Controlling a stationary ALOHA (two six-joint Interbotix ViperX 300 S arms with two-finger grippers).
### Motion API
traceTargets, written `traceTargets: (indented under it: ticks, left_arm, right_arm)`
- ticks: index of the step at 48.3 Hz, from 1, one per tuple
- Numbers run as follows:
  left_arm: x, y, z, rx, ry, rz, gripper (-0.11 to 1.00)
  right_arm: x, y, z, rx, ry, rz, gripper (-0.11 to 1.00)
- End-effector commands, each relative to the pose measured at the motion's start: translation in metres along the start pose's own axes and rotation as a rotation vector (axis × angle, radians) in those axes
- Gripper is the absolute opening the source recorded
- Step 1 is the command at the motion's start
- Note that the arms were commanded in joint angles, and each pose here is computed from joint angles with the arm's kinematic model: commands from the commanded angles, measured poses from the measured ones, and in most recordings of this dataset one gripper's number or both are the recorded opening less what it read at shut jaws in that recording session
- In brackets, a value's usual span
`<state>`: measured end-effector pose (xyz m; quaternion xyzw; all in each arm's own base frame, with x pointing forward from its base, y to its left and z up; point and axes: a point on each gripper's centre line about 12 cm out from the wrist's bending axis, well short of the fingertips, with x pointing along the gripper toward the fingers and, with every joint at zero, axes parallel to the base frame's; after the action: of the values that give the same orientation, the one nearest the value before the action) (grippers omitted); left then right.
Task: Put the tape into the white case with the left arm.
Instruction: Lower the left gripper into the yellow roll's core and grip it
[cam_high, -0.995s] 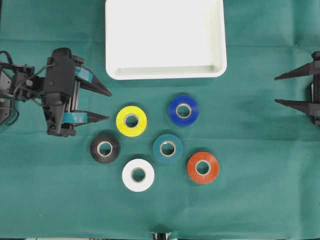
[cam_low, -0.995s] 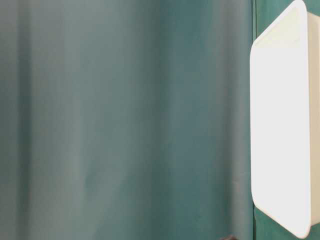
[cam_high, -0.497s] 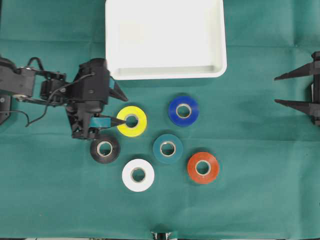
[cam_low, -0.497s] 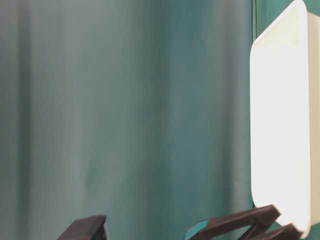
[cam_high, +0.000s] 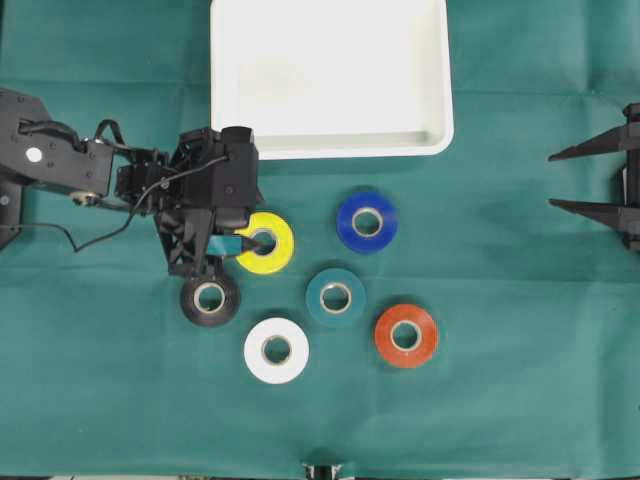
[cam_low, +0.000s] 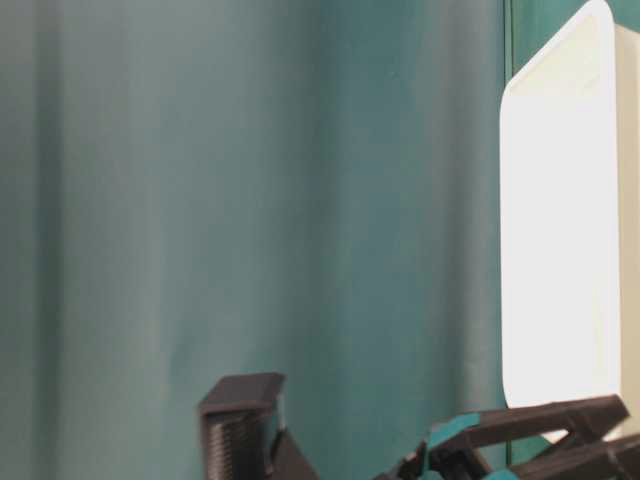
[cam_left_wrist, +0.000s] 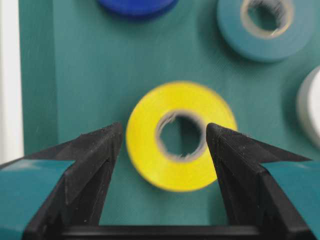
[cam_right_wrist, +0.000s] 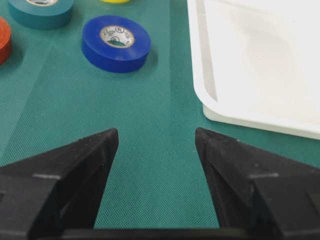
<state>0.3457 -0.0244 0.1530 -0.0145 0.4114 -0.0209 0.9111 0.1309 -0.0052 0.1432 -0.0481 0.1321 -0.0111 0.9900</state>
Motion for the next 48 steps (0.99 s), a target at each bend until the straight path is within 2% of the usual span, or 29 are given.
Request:
traceTargets:
  ticks: [1, 18, 36, 48]
  left_arm:
    - [-0.002, 0.004, 0.006, -0.009, -0.01, 0.008, 0.69]
    - [0.01, 0.005, 0.0, -0.014, 0.024, 0.01, 0.69]
    - [0.022, 0.002, -0.001, -0.002, 0.009, 0.005, 0.69]
    - [0.033, 0.007, -0.007, -0.01, 0.024, 0.014, 0.7]
  right_arm:
    - [0.001, 0.0, 0.005, 0.001, -0.015, 0.0, 0.99]
    - [0.001, -0.001, 0.005, 0.002, -0.014, -0.001, 0.99]
    - [0.001, 0.0, 0.005, 0.001, -0.014, 0.001, 0.99]
    - [0.001, -0.001, 0.005, 0.002, -0.014, -0.001, 0.99]
